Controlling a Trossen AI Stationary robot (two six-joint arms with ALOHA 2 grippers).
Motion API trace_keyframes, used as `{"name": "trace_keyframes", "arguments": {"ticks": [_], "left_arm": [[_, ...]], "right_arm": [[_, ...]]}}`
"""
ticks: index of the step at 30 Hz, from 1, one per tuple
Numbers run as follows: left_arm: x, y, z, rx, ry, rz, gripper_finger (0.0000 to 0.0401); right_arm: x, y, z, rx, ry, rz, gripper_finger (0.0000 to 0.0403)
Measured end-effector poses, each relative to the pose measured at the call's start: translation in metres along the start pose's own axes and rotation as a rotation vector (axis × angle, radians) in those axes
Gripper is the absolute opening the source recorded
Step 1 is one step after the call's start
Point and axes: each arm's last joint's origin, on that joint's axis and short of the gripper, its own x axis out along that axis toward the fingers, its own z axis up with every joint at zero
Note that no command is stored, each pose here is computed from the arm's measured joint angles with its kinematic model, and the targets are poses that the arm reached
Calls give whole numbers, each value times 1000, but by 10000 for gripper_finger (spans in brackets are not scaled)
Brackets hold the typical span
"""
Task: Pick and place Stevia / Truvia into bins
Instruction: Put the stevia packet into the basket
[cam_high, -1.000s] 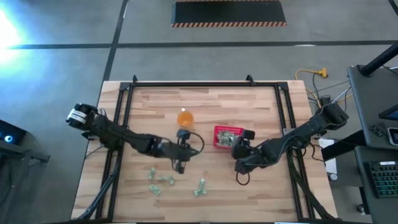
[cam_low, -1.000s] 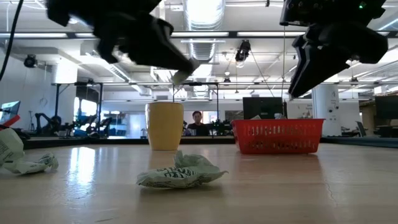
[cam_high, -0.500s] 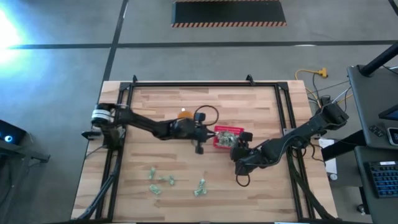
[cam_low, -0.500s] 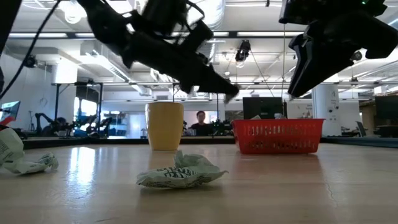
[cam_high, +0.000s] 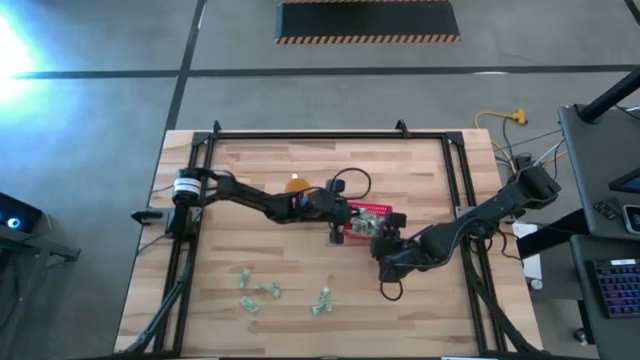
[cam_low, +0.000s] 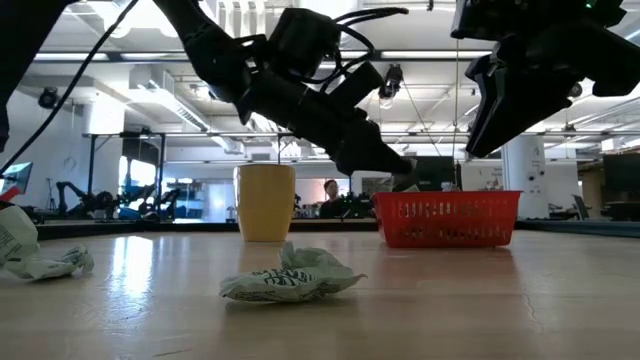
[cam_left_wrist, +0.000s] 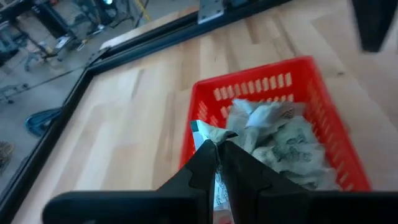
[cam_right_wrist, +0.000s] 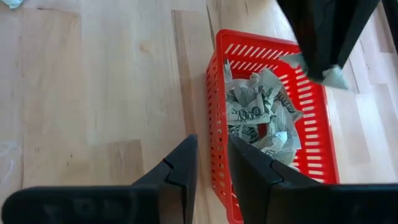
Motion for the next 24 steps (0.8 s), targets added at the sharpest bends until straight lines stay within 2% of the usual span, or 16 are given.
{"name": "trace_keyframes", "arguments": {"ticks": [4,11,15,19,24], "left_arm": [[-1,1,0,4,12,20,37],[-4,1,3,3,16,14,124],[-21,-3,13,25,83,-30,151],[-48,-11,22,11,184,-99,155],[-86,-26,27,-21,216,-159,155]], "right_arm": [[0,0,0,0,0,0,74],[0,1,1,5,-8,6,79],[2,5,6,0,-72,59,77],[6,15,16,-74,-203,187,75],[16,33,25,-204,-443,406,80]]}}
